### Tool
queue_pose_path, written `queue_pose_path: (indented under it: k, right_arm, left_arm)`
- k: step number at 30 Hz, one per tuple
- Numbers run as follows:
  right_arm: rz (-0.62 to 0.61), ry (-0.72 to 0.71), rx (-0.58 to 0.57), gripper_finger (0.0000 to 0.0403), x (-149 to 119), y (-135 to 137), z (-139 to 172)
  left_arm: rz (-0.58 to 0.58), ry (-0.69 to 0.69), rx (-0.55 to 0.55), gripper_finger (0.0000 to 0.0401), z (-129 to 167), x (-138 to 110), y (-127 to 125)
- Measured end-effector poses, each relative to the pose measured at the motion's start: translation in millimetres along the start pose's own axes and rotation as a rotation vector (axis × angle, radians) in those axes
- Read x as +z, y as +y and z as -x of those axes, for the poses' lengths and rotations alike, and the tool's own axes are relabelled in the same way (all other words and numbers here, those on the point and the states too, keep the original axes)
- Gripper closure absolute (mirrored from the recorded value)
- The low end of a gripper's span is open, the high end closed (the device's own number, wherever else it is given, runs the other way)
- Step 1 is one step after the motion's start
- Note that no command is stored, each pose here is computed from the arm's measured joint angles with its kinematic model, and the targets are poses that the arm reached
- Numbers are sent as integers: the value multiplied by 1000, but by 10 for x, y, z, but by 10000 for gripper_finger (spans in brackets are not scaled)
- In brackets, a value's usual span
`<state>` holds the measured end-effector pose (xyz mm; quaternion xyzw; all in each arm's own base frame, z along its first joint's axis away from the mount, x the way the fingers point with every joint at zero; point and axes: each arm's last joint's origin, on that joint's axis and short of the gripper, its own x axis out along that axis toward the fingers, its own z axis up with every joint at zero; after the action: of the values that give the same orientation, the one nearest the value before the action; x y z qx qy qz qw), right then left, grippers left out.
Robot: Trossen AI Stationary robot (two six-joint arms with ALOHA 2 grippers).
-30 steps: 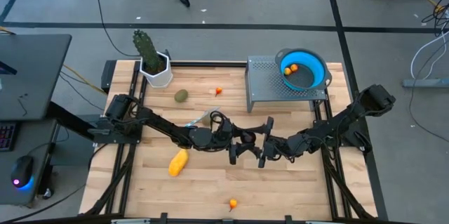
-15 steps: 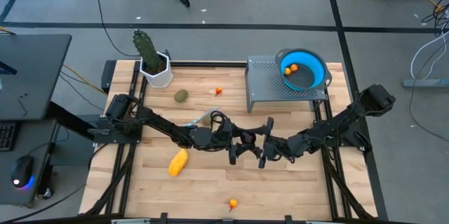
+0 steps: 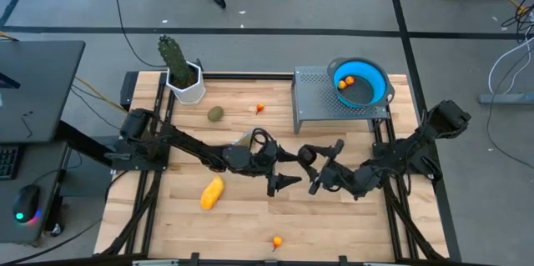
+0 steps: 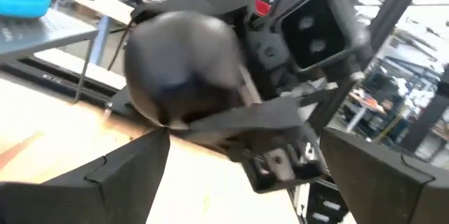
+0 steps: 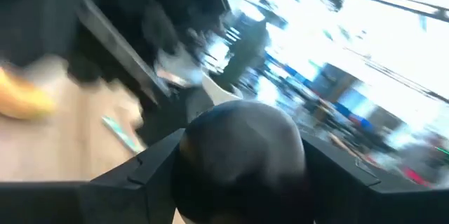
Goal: Pick & Place Fruit
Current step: Put the plum into the blue strainer bowl on the shelf
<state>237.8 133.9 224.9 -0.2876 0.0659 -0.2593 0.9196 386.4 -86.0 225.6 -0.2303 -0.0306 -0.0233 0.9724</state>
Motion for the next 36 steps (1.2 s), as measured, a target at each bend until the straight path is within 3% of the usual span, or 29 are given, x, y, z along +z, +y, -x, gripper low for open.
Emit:
queue_pose_path:
  k: [11, 16, 19, 23, 36]
  right_arm:
    - [36, 154, -227, 154, 56, -226, 11]
    - [104, 236, -302, 154, 81, -410, -17]
    - [143, 318, -359, 154, 110, -592, 0]
    - [48, 318, -399, 154, 175, -900, 34]
    - [-11, 340, -611, 155, 88, -1837, -28]
  left_arm:
    - [-213, -35, 88, 12, 347, 773, -136]
    - [-280, -41, 128, 12, 524, 984, -223]
    - [-295, -24, 147, 12, 591, 1023, -259]
    - [-318, -4, 168, 12, 608, 993, -285]
    - [-324, 6, 178, 12, 609, 980, -283]
